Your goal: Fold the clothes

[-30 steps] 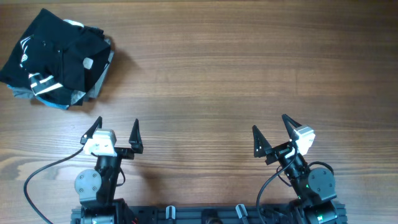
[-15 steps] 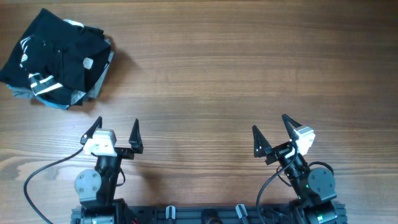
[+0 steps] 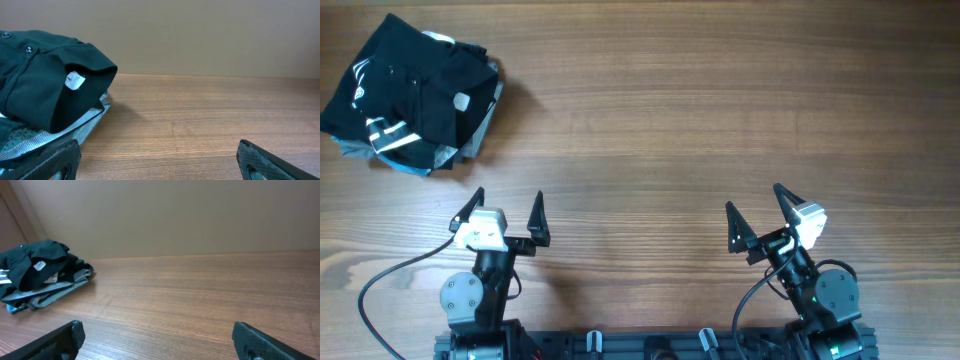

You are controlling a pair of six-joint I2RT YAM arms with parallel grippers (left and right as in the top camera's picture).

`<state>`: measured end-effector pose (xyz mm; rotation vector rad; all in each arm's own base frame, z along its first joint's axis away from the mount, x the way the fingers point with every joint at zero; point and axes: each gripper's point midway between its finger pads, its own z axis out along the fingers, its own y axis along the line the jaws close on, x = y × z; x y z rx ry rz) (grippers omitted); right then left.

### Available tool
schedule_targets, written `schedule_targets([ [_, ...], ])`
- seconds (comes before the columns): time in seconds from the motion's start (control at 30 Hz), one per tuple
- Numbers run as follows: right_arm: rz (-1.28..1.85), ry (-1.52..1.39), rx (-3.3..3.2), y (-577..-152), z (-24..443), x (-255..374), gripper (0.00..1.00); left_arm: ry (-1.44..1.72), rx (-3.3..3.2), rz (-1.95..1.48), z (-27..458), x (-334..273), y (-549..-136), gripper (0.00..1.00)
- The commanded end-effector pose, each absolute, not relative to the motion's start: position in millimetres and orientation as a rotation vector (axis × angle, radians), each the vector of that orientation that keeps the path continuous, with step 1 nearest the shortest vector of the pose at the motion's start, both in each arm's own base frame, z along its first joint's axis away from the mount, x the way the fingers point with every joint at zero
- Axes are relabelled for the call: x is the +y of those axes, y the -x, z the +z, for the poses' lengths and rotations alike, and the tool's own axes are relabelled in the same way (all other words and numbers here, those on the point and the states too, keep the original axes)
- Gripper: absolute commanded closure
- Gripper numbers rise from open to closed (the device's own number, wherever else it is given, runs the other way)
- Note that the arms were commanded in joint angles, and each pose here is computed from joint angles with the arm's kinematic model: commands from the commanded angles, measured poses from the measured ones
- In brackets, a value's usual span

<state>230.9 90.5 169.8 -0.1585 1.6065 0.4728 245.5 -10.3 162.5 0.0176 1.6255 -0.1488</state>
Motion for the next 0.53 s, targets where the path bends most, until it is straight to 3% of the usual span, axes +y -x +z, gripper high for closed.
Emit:
schedule_targets([
  [0.0,0.461,0.137,1.606,-232.5,170.0,87.0,0.00,-0.011,1.627,-0.164,161.9,-10.9,-245.0,0.00],
  [0.5,0.461,0.137,1.606,-232.5,170.0,87.0,0.00,-0.011,1.627,-0.164,161.9,-10.9,-245.0,0.00],
])
